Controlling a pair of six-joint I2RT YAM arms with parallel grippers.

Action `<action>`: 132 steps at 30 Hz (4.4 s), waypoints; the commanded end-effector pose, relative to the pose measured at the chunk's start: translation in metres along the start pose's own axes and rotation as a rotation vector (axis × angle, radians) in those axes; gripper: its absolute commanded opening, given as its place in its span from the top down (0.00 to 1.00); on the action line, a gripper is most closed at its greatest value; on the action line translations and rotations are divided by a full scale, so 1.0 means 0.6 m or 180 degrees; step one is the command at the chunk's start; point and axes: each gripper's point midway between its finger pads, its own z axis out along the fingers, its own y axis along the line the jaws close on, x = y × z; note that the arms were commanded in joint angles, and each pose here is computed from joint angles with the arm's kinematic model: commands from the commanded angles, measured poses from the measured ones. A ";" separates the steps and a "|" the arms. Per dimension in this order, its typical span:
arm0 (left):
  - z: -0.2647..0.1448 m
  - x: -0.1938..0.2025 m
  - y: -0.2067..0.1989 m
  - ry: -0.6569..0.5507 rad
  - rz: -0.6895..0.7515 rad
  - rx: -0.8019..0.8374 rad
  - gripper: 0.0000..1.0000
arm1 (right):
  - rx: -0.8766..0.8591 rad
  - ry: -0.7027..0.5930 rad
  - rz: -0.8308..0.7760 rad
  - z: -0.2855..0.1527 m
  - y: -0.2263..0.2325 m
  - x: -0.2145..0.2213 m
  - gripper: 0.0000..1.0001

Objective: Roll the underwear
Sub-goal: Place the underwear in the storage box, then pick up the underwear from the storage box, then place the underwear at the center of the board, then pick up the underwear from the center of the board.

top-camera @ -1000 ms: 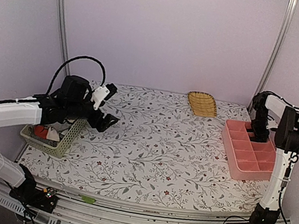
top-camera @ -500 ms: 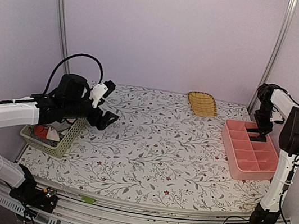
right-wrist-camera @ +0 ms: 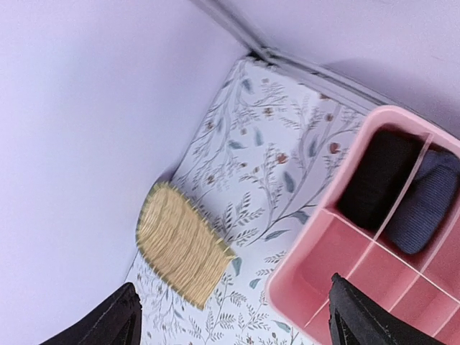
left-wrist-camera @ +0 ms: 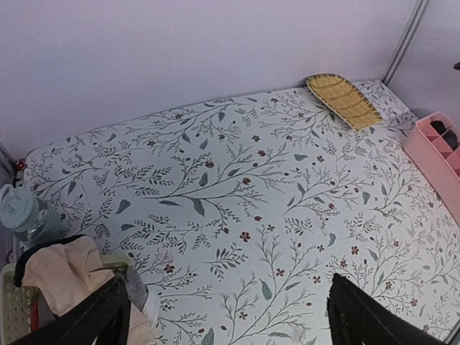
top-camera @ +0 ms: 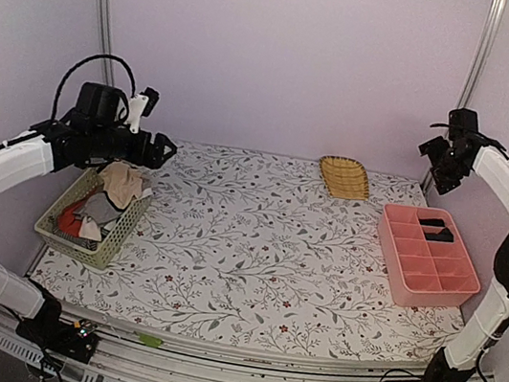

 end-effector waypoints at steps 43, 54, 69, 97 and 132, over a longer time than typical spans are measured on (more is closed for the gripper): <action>0.030 0.147 0.170 0.0716 -0.1425 -0.0877 1.00 | -0.1832 0.0972 -0.2044 -0.049 0.069 0.217 0.02; -0.041 -0.074 -0.031 -0.0129 -0.0938 0.0350 1.00 | -0.1923 0.1018 -0.2083 -0.050 0.079 0.220 0.02; -0.007 0.081 -0.059 0.0398 -0.1251 0.0332 0.46 | -0.1967 0.1441 -0.2119 -0.047 0.049 0.264 0.03; 0.114 0.311 -0.601 0.1240 0.1920 0.2329 0.60 | -0.1734 0.2494 -0.1511 -0.141 -0.137 0.374 0.15; 0.166 0.472 -0.591 0.2083 0.2432 0.2242 0.68 | -0.1566 0.2376 -0.1465 -0.146 -0.162 0.368 0.14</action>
